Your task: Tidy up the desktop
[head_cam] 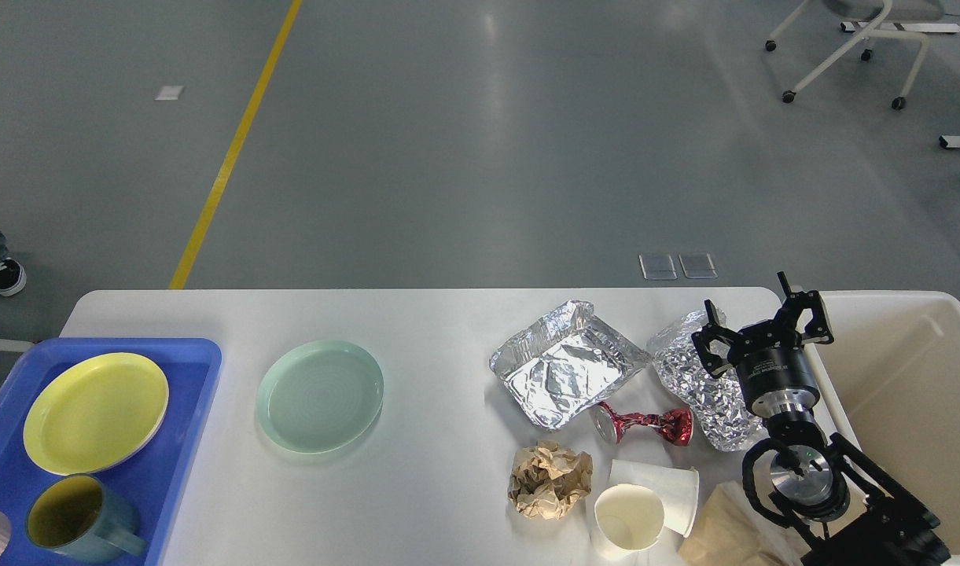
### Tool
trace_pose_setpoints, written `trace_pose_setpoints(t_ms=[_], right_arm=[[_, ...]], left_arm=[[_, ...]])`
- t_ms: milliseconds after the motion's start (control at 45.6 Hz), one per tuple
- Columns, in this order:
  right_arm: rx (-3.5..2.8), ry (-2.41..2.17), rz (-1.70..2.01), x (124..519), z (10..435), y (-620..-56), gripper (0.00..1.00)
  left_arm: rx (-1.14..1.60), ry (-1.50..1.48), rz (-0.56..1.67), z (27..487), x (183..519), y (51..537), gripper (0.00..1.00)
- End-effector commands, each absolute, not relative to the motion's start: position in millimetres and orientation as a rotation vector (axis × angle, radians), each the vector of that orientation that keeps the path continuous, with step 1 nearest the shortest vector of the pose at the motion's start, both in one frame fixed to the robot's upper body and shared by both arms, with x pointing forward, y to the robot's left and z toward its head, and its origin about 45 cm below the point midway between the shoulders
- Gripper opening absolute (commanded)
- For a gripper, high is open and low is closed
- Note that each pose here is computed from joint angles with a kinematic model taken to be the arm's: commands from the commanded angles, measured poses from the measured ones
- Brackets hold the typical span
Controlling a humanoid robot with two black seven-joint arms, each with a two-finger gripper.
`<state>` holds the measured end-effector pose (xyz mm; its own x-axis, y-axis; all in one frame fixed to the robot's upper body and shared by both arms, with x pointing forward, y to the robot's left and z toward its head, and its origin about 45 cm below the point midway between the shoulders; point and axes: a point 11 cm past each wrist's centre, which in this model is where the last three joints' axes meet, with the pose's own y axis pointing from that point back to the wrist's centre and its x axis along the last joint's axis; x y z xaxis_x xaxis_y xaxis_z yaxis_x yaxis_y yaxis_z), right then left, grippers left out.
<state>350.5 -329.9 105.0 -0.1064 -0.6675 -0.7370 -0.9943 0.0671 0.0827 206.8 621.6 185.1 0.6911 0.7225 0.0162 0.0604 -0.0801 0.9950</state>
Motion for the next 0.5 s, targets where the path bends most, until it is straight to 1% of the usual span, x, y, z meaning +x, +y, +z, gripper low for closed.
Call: trace_pose_setpoints(t_ms=[0, 110, 263, 372, 460, 482], right_arm=[[-1.649, 1.831, 0.817, 350.5, 105.1, -330.0, 1.0], [-1.65, 1.831, 0.818, 350.4, 104.9, -329.6, 1.0], [-1.65, 1.831, 0.819, 350.5, 105.0, -329.8, 1.0], [-1.65, 1.831, 0.819, 350.5, 105.0, -329.8, 1.0], [-1.649, 1.831, 0.817, 350.5, 105.1, -330.0, 1.0], [-1.649, 1.831, 0.817, 350.5, 105.1, -330.0, 1.0]], left_arm=[[1.568, 0.658, 0.617, 182.5, 208.5, 618.7, 0.08], [1.571, 0.658, 0.613, 182.1, 208.6, 618.5, 0.14], [1.573, 0.654, 0.618, 182.1, 209.1, 618.9, 0.32], [1.588, 0.614, 0.641, 180.0, 214.6, 619.5, 0.53], [1.588, 0.607, 0.641, 179.3, 215.8, 618.6, 0.66], [1.585, 0.608, 0.639, 178.7, 215.7, 617.7, 0.75]])
